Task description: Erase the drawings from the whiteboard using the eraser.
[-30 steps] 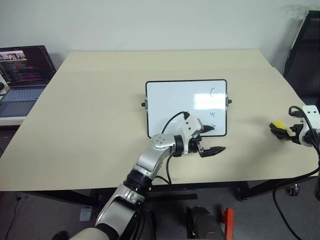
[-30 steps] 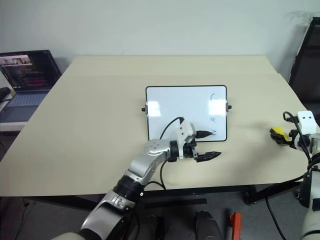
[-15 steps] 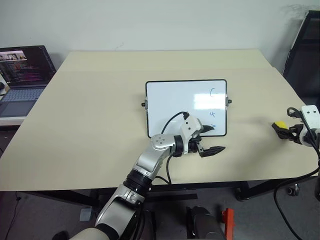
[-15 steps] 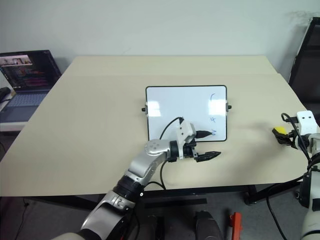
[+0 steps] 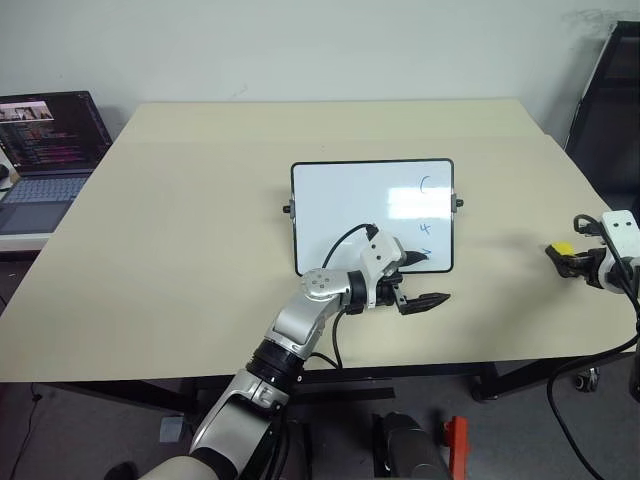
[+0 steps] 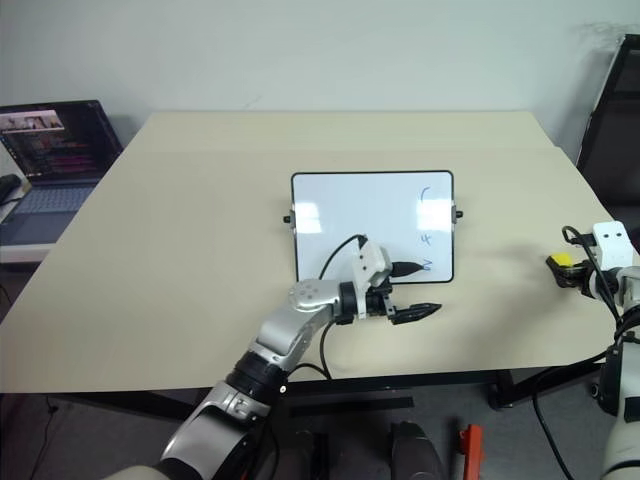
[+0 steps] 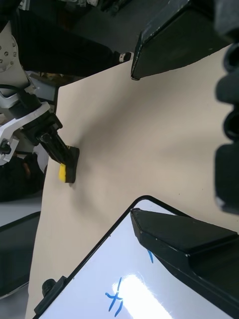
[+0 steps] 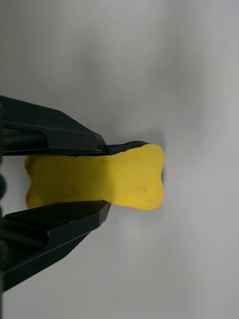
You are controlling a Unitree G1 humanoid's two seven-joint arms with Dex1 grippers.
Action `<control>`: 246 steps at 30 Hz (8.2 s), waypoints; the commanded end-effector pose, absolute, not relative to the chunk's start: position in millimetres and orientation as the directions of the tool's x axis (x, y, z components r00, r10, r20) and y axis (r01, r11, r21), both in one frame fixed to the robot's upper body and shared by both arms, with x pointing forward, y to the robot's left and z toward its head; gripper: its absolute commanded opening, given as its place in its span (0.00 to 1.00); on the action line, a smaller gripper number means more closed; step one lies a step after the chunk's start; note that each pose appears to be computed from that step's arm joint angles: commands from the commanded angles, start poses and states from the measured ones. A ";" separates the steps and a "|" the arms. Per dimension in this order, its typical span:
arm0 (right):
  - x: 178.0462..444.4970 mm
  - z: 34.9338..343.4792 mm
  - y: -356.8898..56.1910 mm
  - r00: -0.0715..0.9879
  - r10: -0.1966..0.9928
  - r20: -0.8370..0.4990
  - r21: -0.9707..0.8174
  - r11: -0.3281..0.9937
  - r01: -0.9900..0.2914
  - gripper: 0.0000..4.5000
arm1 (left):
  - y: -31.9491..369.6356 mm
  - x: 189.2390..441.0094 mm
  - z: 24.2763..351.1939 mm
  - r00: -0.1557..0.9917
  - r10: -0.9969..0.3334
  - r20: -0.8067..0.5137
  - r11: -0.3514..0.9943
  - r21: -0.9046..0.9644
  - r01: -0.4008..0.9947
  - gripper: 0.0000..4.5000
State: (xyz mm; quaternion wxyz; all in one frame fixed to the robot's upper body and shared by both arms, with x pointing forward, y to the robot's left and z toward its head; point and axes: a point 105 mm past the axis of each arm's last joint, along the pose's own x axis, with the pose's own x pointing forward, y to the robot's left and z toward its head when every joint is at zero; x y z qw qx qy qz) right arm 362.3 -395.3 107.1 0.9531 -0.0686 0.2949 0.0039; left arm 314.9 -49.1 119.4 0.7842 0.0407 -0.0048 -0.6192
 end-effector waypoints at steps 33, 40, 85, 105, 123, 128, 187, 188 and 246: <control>383.3 257.5 -274.7 0.920 0.331 -0.210 -0.334 0.860 -0.386 0.19 | 147.3 316.4 217.4 0.594 -0.803 -0.050 0.527 0.405 0.747 1.00; 387.0 267.4 -232.2 0.874 0.452 -0.177 -0.396 0.781 -0.484 0.19 | 140.2 311.6 223.2 0.569 -0.820 -0.052 0.488 0.456 0.745 1.00; 451.3 239.3 -170.8 0.772 0.524 -0.361 -0.808 0.238 -0.539 0.19 | 137.0 309.9 212.6 0.582 -0.809 -0.086 0.454 0.537 0.711 1.00; 443.5 195.6 -174.3 0.707 0.505 -0.494 -0.745 0.174 -0.644 0.19 | 136.0 314.8 212.6 0.585 -0.807 -0.078 0.462 0.533 0.709 1.00; 454.9 218.7 -171.5 0.776 0.455 -0.436 -0.796 0.207 -0.569 0.18 | 136.2 315.7 209.0 0.596 -0.799 -0.074 0.476 0.527 0.704 1.00; 445.7 196.8 -162.0 0.700 0.505 -0.504 -0.748 0.150 -0.646 0.18 | 138.5 318.8 209.4 0.605 -0.793 -0.077 0.480 0.532 0.698 1.00; 327.9 216.2 -304.2 0.834 0.495 -0.244 -0.434 0.713 -0.551 0.18 | 142.5 331.5 204.4 0.608 -0.789 -0.082 0.484 0.526 0.699 1.00; 328.2 216.7 -304.1 0.834 0.495 -0.244 -0.435 0.712 -0.551 0.18 | 142.4 331.4 203.9 0.608 -0.789 -0.083 0.484 0.526 0.700 1.00; 395.5 139.6 -151.5 0.670 0.504 -0.545 -0.644 0.260 -0.719 0.18 | 136.7 332.7 199.8 0.610 -0.789 -0.078 0.485 0.532 0.695 1.00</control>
